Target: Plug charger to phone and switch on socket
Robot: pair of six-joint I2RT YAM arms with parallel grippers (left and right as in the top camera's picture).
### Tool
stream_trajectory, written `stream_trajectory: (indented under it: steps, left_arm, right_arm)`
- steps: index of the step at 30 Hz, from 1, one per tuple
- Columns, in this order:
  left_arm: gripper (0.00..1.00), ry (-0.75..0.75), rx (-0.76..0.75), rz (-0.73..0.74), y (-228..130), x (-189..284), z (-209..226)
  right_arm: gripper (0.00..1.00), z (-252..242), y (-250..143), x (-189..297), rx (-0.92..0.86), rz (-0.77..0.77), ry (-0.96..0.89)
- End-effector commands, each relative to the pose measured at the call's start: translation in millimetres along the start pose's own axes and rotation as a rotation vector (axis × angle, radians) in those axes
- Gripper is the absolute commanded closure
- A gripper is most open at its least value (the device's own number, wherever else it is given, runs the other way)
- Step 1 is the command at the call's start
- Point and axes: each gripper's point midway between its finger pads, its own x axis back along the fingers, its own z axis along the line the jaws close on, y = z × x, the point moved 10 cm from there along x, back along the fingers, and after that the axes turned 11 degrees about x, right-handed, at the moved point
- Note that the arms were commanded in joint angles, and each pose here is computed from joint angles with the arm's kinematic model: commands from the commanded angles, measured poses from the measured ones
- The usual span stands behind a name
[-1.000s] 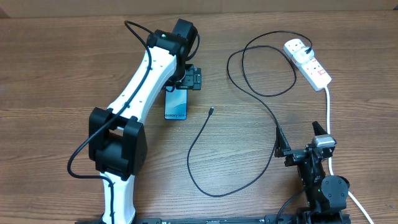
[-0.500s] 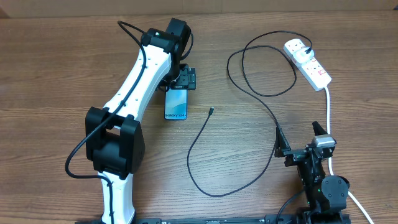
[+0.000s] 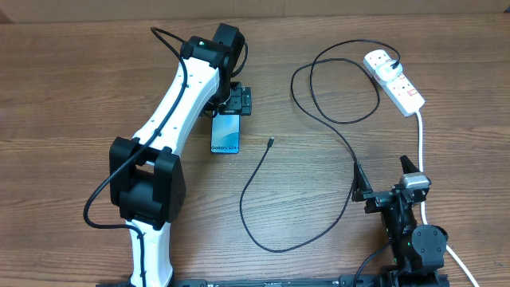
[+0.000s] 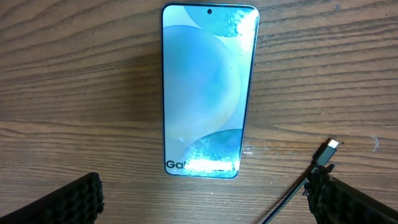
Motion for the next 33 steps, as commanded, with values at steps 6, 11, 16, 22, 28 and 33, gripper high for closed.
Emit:
stream_trajectory:
  steps: [6, 11, 16, 22, 28, 33]
  left_arm:
    - [0.0, -0.001, 0.008, 0.019, -1.5, -4.5, -0.5]
    - [0.0, 0.009, 0.007, 0.034, -4.4, -11.1, 1.0]
    - [0.0, 0.022, 0.006, 0.053, -8.1, -18.4, 2.9]
    - [0.0, 0.021, 0.006, 0.052, -8.2, -20.3, 2.9]
    - [0.0, 0.023, 0.006, 0.056, -8.8, -21.0, 3.2]
    - [0.0, 0.025, 0.006, 0.059, -9.4, -21.8, 3.6]
  right_arm:
    - [0.0, 0.5, -1.4, 0.0, -0.003, -0.008, -0.002]
    - [0.0, 0.5, -1.4, 0.0, -0.003, -0.008, -0.002]
    - [0.0, 0.5, -1.4, 0.0, -0.003, -0.008, -0.002]
    - [0.0, 0.5, -1.4, 0.0, -0.003, -0.008, -0.002]
    - [0.0, 0.5, -1.4, 0.0, -0.003, -0.008, -0.002]
    - [0.0, 0.5, -1.4, 0.0, -0.003, -0.008, -0.002]
